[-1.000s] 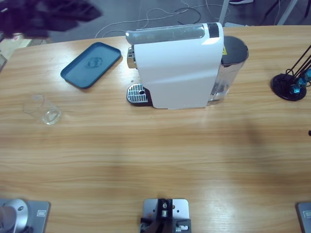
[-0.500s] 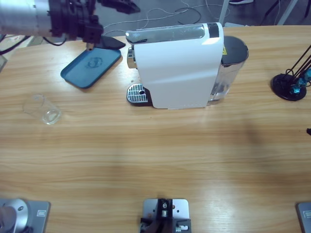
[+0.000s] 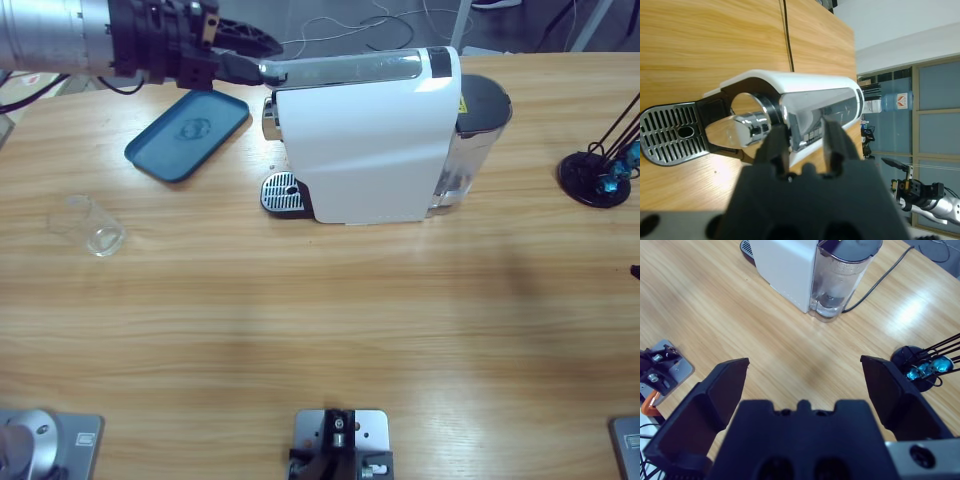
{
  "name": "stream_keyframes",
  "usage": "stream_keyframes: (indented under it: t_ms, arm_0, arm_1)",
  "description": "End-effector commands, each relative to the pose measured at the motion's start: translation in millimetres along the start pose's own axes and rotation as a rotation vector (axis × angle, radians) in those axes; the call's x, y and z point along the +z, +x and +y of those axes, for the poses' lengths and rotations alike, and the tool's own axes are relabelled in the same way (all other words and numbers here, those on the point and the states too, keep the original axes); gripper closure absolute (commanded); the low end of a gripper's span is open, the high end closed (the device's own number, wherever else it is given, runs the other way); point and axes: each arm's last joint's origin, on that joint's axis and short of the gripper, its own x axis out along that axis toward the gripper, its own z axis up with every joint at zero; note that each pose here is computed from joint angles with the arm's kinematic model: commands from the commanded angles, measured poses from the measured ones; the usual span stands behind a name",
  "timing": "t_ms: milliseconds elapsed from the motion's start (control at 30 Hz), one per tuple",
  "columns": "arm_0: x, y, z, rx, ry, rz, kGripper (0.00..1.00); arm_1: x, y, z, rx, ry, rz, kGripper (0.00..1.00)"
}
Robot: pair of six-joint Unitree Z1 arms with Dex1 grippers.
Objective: Pour coffee
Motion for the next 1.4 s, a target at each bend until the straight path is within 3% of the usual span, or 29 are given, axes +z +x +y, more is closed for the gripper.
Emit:
stream_keyframes:
  t_ms: [33, 300, 467, 500, 533, 567, 600, 667, 767, 800, 867, 933, 1000, 1067, 1133, 1300, 1333, 1400]
  arm_0:
    - [2.1, -12.8, -28.7, -0.094, 0.056, -0.037, 1.000]
    - [15.0, -43.4, -101.9, -0.263, 0.144, -0.134, 1.000]
    - [7.5, -60.2, -129.6, -0.331, 0.273, -0.160, 1.000]
    - [0.4, -60.6, -127.7, -0.317, 0.381, -0.158, 1.000]
    - [-12.8, -61.1, -120.7, -0.284, 0.544, -0.145, 0.848]
    - [-24.5, -62.0, -111.1, -0.239, 0.647, -0.131, 0.418]
    - [-37.0, -64.5, -99.1, -0.191, 0.734, -0.120, 0.252]
    - [-59.9, -76.3, -65.2, -0.033, 0.828, -0.107, 0.053]
    - [-90.3, -118.2, -22.7, 0.288, 0.852, -0.168, 0.018]
    - [-97.9, -130.9, -14.5, 0.398, 0.884, -0.169, 0.018]
    - [-113.5, -144.0, -5.0, 0.514, 0.980, -0.112, 0.018]
    - [-128.3, -148.1, 9.4, 0.494, 1.031, -0.077, 0.016]
    - [-137.8, -149.7, 23.4, 0.451, 1.025, -0.106, 0.014]
    - [-144.0, -149.8, 30.3, 0.389, 1.015, -0.130, 0.013]
    - [-146.6, -145.9, 31.0, 0.334, 1.004, -0.117, 0.013]
    - [-146.1, -138.7, 29.8, 0.309, 0.981, -0.100, 0.013]
    - [-145.9, -137.7, 29.6, 0.308, 0.980, -0.099, 0.013]
    - [-145.6, -135.1, 29.8, 0.311, 0.979, -0.093, 0.013]
  arm_1:
    - [-7.3, 7.9, 0.4, -0.010, 0.001, 0.034, 0.004]
    - [-6.4, 8.6, -0.4, -0.028, 0.010, 0.038, 0.005]
    - [-5.4, 11.6, -5.9, -0.138, 0.081, 0.048, 0.020]
    - [-4.4, 13.8, -8.4, -0.167, 0.101, 0.057, 0.028]
    - [-3.0, 17.4, -11.7, -0.200, 0.127, 0.068, 0.035]
    - [-1.8, 21.5, -16.0, -0.239, 0.158, 0.081, 0.039]
    - [-0.2, 27.3, -22.6, -0.290, 0.199, 0.097, 0.066]
    - [-4.0, 39.9, -35.5, -0.373, 0.331, 0.123, 0.182]
    - [-15.4, 60.5, -51.6, -0.463, 0.479, 0.158, 0.211]
    - [-18.0, 67.3, -55.4, -0.485, 0.499, 0.171, 0.211]
    - [-20.0, 78.3, -65.0, -0.534, 0.535, 0.183, 0.211]
    - [-27.2, 90.5, -77.6, -0.588, 0.578, 0.187, 0.211]
    - [-32.7, 99.7, -88.5, -0.630, 0.610, 0.188, 0.226]
    - [-33.6, 108.8, -96.0, -0.650, 0.613, 0.186, 0.340]
    - [-34.6, 121.6, -103.6, -0.657, 0.619, 0.197, 0.444]
    - [-39.1, 142.7, -116.3, -0.667, 0.634, 0.219, 0.460]
    - [-38.8, 144.4, -117.1, -0.666, 0.633, 0.217, 0.557]
    - [-39.9, 146.2, -118.1, -0.670, 0.633, 0.220, 0.579]
